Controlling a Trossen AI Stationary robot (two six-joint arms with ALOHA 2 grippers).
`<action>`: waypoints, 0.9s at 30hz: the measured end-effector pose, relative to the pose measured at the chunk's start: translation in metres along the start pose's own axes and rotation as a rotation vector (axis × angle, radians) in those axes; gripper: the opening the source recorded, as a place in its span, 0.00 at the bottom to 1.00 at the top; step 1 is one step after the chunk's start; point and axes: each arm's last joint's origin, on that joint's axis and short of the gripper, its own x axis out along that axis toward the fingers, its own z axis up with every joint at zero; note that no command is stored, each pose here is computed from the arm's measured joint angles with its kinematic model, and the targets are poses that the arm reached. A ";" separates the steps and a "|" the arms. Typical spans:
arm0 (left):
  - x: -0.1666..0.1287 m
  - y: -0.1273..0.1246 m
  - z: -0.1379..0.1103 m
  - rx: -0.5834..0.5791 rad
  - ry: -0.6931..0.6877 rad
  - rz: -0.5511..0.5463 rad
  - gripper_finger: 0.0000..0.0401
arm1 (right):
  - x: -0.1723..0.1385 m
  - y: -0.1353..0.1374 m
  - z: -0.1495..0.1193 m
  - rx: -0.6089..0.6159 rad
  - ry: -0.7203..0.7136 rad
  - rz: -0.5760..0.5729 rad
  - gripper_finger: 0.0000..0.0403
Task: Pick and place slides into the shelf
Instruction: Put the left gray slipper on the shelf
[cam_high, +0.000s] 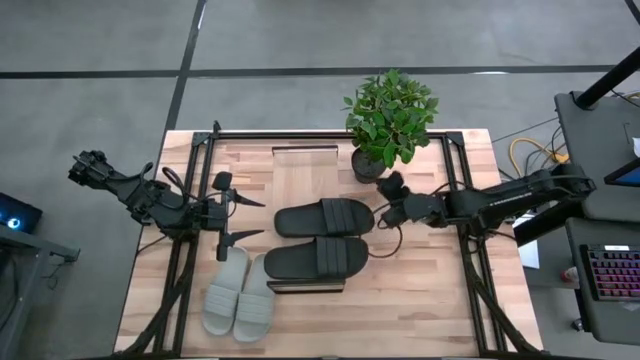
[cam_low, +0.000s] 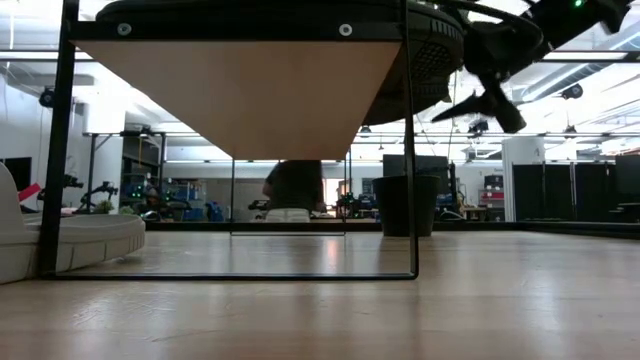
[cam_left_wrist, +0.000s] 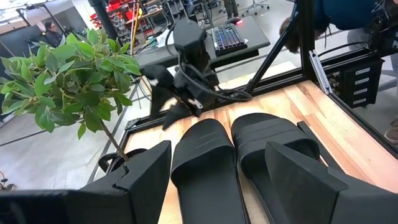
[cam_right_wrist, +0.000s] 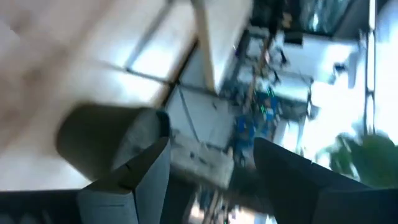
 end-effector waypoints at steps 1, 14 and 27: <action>0.000 0.000 0.000 0.000 0.000 0.000 0.61 | -0.003 -0.002 -0.004 0.011 0.019 -0.012 0.55; -0.001 0.001 0.000 0.000 0.005 0.035 0.61 | -0.055 -0.039 -0.029 0.584 -0.119 -0.251 0.54; -0.001 0.008 -0.001 0.006 0.049 0.260 0.61 | -0.087 -0.077 -0.021 1.295 -0.785 0.095 0.54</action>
